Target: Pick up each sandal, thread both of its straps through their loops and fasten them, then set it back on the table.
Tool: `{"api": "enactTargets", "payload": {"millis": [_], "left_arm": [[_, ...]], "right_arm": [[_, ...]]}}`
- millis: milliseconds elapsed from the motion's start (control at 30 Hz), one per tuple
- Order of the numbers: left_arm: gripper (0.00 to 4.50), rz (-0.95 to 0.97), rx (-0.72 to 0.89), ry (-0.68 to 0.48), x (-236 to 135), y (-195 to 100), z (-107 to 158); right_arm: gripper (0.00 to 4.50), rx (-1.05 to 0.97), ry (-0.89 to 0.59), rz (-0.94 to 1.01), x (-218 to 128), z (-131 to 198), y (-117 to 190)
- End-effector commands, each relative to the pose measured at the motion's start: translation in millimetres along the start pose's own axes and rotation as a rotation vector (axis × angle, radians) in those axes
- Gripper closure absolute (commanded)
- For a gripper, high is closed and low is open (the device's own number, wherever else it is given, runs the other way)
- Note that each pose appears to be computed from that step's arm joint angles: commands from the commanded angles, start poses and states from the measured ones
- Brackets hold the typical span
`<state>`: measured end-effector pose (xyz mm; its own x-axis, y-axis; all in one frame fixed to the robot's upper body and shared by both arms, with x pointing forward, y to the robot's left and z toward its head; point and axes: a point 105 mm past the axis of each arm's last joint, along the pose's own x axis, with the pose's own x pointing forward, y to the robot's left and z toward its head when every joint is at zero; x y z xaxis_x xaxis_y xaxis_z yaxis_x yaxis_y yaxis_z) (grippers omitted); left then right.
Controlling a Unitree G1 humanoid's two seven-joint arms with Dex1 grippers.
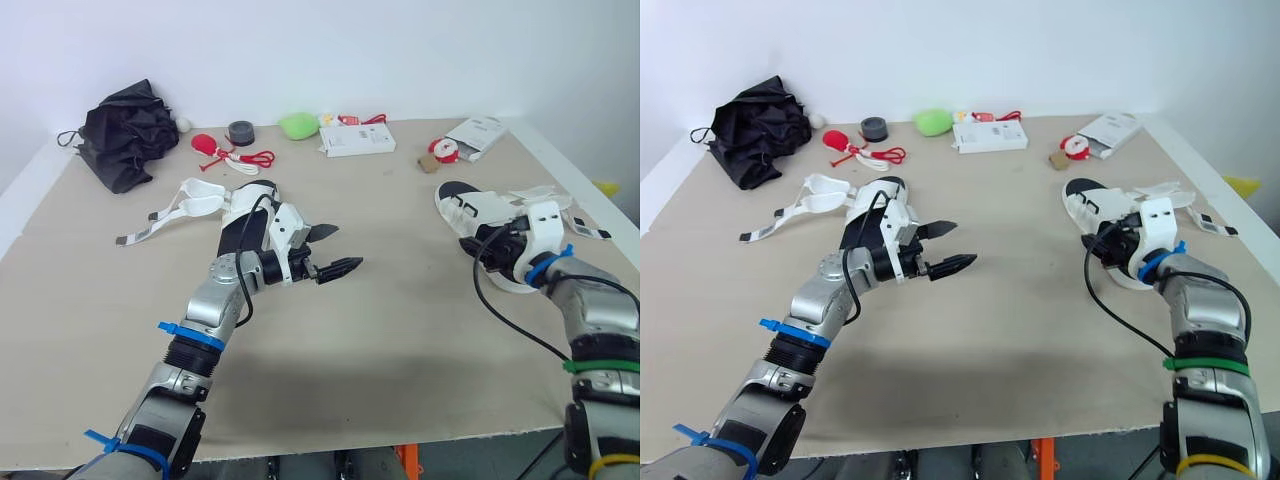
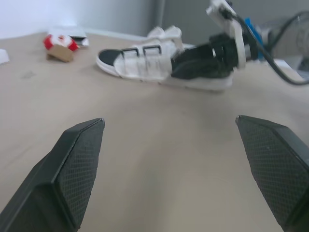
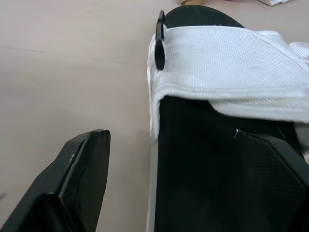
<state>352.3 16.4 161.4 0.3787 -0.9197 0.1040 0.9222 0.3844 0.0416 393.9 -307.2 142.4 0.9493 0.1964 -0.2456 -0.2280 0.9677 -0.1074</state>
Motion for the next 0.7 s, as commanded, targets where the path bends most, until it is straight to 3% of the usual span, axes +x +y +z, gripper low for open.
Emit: {"api": "enactTargets", "payload": {"millis": [33, 367, 467, 500, 600, 633, 700], "left_arm": [[0.00, 0.026, 0.017, -0.036, 3, 3, 9], [0.00, 0.143, -0.001, -0.054, -2, 18, 12], [0.00, 0.192, 0.000, -0.059, -3, 25, 14], [0.00, 0.205, 0.004, -0.062, -3, 27, 15], [0.00, 0.237, 0.007, -0.068, -4, 30, 16], [0.00, 0.243, 0.007, -0.071, -4, 31, 16], [0.00, 0.249, 0.007, -0.074, -4, 31, 17]], "right_arm": [[0.08, -0.037, -0.044, -0.001, 13, 18, 1], [0.08, -0.006, -0.070, -0.089, 42, 32, 2], [0.94, 0.010, -0.086, -0.118, 45, 34, 0], [1.55, 0.007, -0.091, -0.115, 46, 34, 2], [1.95, 0.008, -0.093, -0.116, 48, 32, 4], [2.61, 0.014, -0.096, -0.114, 49, 32, 4], [3.18, 0.019, -0.100, -0.110, 49, 32, 5]]}}
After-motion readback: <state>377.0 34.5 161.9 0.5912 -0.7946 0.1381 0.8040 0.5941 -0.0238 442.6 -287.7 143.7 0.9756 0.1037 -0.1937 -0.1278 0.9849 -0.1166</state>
